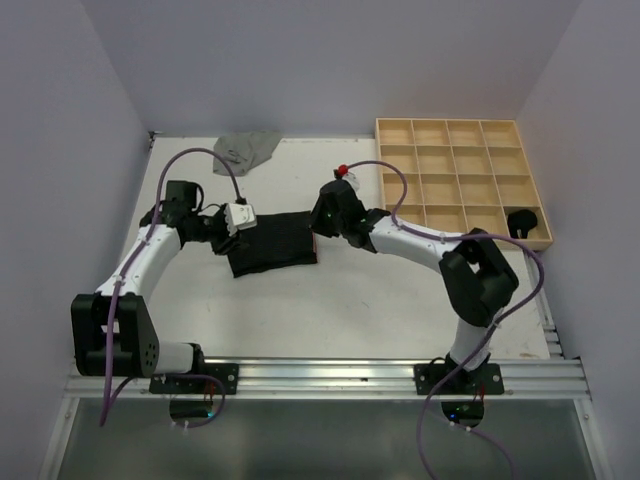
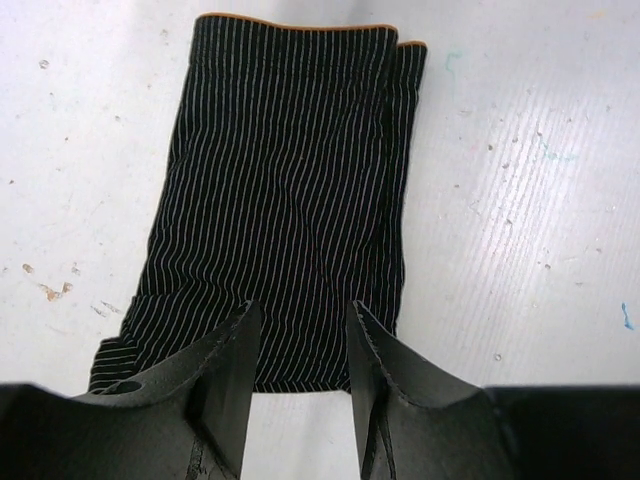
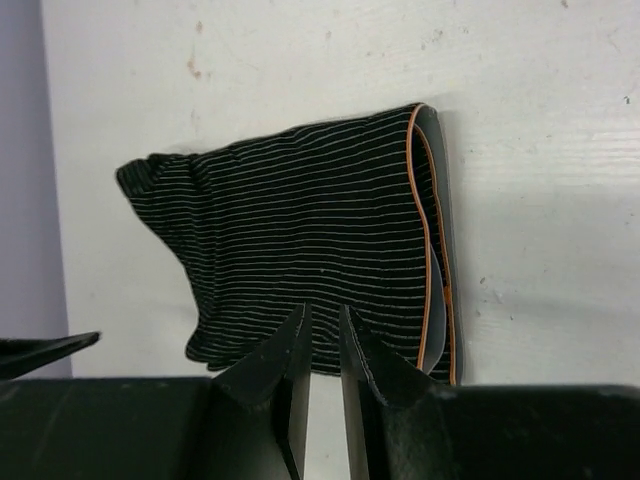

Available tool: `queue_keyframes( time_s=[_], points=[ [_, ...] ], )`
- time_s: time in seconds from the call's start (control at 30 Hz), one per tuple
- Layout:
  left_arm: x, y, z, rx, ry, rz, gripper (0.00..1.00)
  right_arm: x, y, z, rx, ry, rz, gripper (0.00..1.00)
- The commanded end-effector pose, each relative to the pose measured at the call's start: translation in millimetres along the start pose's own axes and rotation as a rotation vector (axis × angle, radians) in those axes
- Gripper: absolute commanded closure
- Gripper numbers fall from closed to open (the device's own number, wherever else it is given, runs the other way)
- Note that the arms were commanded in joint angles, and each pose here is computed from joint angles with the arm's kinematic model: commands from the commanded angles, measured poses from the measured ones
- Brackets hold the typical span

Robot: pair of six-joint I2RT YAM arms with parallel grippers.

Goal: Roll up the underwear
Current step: Fold the underwear

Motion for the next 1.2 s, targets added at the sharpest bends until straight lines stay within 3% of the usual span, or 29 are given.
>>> queue_keyframes(
  time_s=[0.0, 0.27, 0.4, 0.6, 0.8, 0.9, 1.07, 1.17],
  points=[
    [21, -2, 14, 0.053, -0.059, -0.102, 0.56, -4, 25, 3, -0.005, -0.043, 0.055, 0.79],
    [-2, 0, 28, 0.075, -0.261, -0.089, 0.58, -45, 38, -28, -0.038, -0.017, 0.176, 0.88],
    [-13, -5, 34, 0.069, -0.359, -0.112, 0.6, -89, 29, -69, -0.099, -0.002, 0.258, 0.89],
    [-20, 2, 27, 0.026, -0.424, -0.125, 0.57, -126, 23, -104, -0.143, -0.035, 0.336, 0.91],
    [-18, 11, 14, -0.056, -0.537, -0.171, 0.58, -107, 8, -83, -0.033, -0.073, 0.277, 0.88],
    [-22, 17, 14, -0.061, -0.558, -0.152, 0.6, -84, -3, -50, 0.095, -0.102, 0.234, 0.76],
    [-21, 18, 9, -0.09, -0.543, -0.126, 0.67, -52, -14, -14, 0.184, -0.166, 0.197, 0.78],
    [-15, 19, 11, -0.112, -0.545, -0.15, 0.7, -33, -8, -2, 0.194, -0.15, 0.152, 0.74]
  ],
)
Point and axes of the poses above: each gripper's point midway between its finger pads, its own y axis out along the fingers, its own z axis along the line the jaws close on, x = y × z, the point moved 3 cm from there along -y, back along the fingers, and after that the axes turned 6 degrees about -y, right-handed, at the moved point
